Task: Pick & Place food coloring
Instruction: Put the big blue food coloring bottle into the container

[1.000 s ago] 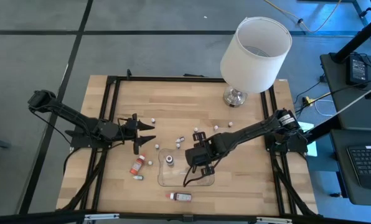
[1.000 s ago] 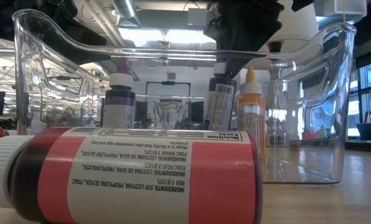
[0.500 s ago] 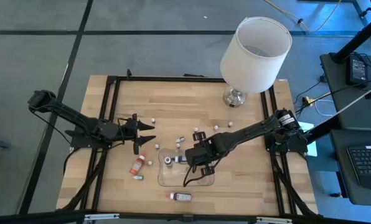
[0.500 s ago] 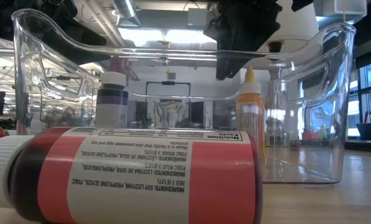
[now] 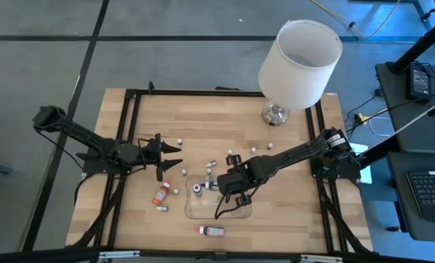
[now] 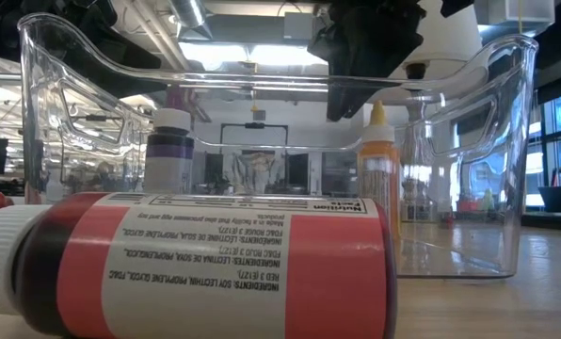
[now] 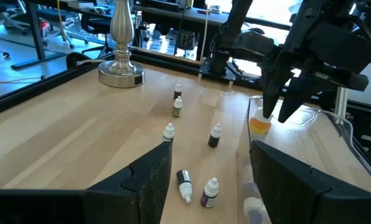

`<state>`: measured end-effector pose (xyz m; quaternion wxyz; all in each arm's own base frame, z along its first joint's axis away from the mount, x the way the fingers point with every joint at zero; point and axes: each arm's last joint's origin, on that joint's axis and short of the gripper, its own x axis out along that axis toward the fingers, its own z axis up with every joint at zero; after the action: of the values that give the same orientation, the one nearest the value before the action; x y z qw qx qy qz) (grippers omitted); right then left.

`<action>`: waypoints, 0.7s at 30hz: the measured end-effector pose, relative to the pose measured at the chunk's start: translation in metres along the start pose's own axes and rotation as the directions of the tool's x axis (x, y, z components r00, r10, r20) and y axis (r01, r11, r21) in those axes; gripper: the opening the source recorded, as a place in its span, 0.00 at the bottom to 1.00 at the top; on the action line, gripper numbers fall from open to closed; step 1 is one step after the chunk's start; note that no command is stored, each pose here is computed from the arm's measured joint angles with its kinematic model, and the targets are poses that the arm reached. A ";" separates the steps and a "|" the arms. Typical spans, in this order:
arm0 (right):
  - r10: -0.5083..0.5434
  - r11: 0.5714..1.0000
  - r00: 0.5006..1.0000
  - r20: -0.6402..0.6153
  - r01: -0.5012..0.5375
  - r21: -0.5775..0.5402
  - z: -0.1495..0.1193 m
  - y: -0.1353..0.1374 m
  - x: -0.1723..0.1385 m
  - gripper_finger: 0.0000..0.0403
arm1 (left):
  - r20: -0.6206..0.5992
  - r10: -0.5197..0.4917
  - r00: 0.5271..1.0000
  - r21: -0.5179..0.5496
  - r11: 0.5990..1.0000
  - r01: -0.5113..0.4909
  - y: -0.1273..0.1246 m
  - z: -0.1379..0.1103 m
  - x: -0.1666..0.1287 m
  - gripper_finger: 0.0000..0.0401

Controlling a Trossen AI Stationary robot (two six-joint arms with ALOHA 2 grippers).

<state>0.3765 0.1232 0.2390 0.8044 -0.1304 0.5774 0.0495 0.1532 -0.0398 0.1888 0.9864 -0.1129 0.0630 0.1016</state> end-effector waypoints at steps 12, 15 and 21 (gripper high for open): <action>-0.040 0.999 0.999 0.036 0.040 -0.004 0.008 -0.004 -0.013 0.41 | 0.000 0.000 1.000 0.000 1.000 0.000 0.000 0.000 0.000 0.53; -0.038 0.999 0.996 0.084 0.037 0.014 0.017 -0.005 -0.026 0.53 | 0.000 0.000 1.000 0.000 1.000 0.000 0.000 0.000 0.000 0.53; -0.023 1.000 0.979 0.204 0.020 0.020 0.032 0.003 -0.050 0.70 | 0.000 0.000 1.000 0.000 1.000 0.000 0.000 0.000 0.000 0.53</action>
<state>0.3887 0.1379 0.2957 0.8611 -0.1239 0.4908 0.0488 0.1532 -0.0398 0.1888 0.9864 -0.1129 0.0630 0.1018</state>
